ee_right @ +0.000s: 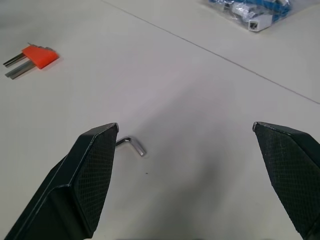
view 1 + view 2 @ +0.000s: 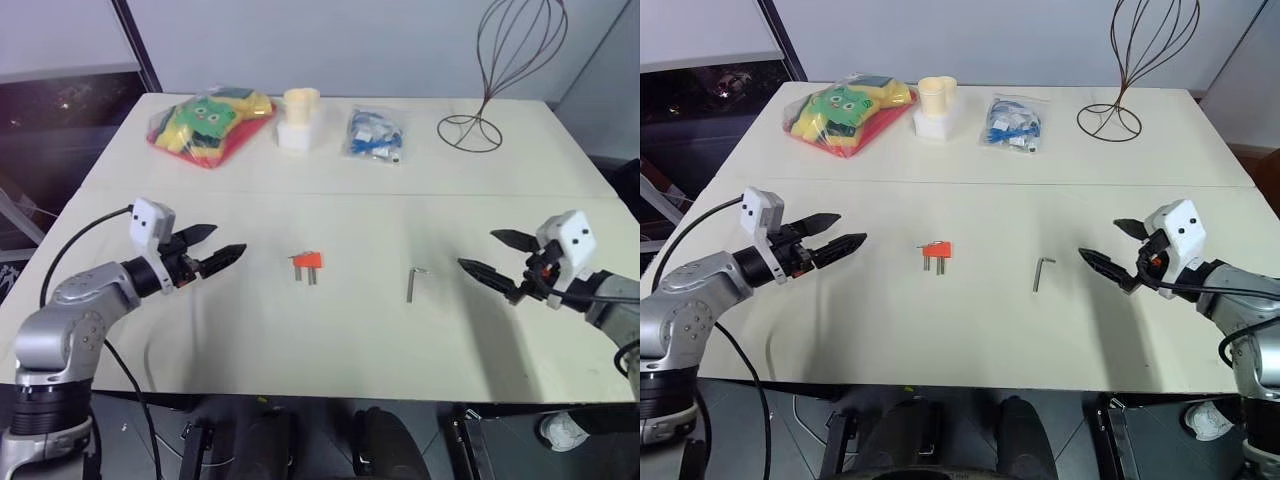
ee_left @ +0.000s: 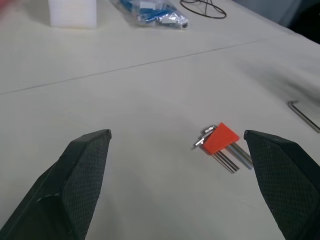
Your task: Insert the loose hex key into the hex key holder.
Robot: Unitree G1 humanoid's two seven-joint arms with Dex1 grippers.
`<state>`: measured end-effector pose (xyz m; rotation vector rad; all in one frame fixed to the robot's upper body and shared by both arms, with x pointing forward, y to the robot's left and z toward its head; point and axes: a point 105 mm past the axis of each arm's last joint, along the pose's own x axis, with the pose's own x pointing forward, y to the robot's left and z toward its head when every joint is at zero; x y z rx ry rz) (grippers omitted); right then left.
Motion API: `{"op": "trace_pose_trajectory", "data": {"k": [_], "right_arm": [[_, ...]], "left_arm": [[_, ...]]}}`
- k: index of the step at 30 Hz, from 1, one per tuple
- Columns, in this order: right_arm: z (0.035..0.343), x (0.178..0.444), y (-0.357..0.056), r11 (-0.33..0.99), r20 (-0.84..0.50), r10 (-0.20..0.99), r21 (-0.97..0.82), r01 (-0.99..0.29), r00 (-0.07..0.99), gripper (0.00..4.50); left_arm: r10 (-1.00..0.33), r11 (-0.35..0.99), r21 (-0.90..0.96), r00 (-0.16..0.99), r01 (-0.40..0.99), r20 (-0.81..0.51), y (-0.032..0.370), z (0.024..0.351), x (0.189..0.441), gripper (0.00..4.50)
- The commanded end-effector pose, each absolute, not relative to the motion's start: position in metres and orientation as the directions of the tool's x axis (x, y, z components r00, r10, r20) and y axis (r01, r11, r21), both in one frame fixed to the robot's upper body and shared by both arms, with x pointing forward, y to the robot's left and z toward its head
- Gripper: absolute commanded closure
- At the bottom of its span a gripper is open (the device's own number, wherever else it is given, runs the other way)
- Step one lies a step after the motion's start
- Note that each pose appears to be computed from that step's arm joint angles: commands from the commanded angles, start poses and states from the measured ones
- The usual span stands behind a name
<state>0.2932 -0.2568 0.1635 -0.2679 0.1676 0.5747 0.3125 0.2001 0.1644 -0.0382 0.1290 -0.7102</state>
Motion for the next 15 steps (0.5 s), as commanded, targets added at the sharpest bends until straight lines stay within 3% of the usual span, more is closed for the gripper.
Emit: {"op": "trace_pose_trajectory", "data": {"k": [1,15], "right_arm": [[0.1730,0.2946,-0.2564,0.804,-0.190,0.514,-0.234,-0.547,0.837,0.00],[0.1703,0.2962,-0.2562,0.809,-0.182,0.509,-0.235,-0.539,0.842,0.00]], "left_arm": [[-0.643,0.766,-0.054,0.764,0.640,-0.053,0.2033,0.1792,0.3118,0.05],[-0.609,0.793,-0.045,0.792,0.608,-0.047,0.2098,0.1800,0.3165,0.05]]}}
